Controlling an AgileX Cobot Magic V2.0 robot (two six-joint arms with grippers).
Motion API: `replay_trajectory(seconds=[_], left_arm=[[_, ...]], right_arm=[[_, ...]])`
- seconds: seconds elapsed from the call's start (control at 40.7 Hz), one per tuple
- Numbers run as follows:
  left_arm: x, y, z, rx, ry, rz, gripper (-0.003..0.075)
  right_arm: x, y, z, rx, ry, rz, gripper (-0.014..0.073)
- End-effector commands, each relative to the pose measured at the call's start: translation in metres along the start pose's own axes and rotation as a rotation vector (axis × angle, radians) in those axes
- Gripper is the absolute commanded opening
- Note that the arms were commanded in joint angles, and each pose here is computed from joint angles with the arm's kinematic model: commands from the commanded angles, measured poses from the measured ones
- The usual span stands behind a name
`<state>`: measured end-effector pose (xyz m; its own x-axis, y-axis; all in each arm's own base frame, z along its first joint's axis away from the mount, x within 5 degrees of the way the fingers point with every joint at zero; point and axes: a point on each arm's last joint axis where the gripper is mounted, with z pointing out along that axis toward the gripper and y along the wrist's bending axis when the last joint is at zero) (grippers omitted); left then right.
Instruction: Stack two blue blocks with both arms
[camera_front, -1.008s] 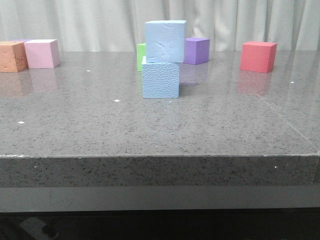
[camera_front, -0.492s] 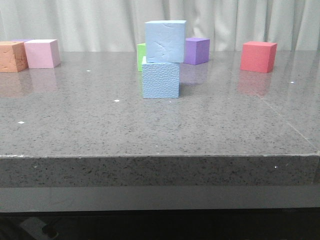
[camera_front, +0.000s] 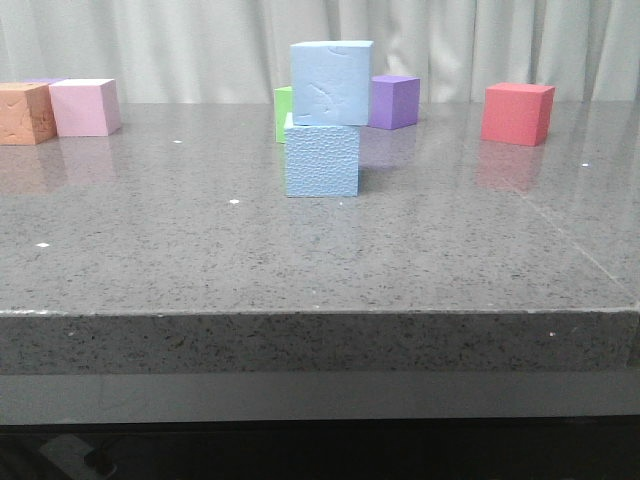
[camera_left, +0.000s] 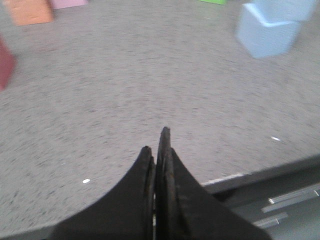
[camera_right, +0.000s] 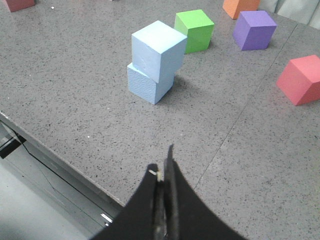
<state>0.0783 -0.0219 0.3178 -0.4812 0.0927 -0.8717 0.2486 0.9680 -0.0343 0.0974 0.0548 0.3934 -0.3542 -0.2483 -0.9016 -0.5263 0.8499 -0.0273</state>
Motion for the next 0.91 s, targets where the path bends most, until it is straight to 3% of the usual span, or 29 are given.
replay_trajectory(seconds=[0.0, 0.148, 0.443, 0.664, 0.885], left_arm=[[0.006, 0.004, -0.005, -0.024, -0.166, -0.103, -0.0020], [0.039, 0.007, -0.005, -0.064, -0.272, -0.227, -0.0020], [0.087, 0.014, 0.013, -0.162, -0.530, -0.206, -0.0020], [0.106, 0.017, 0.027, -0.178, -0.617, -0.163, -0.0020], [0.105, 0.017, 0.026, -0.211, -0.638, -0.066, -0.0020]], right_arm=[[-0.012, -0.002, -0.003, 0.020, -0.083, -0.011, -0.0119], [-0.012, -0.002, -0.003, 0.020, -0.083, -0.011, -0.0119], [-0.012, -0.002, -0.003, 0.020, -0.083, -0.011, -0.0119], [-0.012, -0.002, -0.003, 0.020, -0.082, -0.011, -0.0119], [-0.012, -0.002, -0.003, 0.019, -0.080, -0.011, -0.0119]])
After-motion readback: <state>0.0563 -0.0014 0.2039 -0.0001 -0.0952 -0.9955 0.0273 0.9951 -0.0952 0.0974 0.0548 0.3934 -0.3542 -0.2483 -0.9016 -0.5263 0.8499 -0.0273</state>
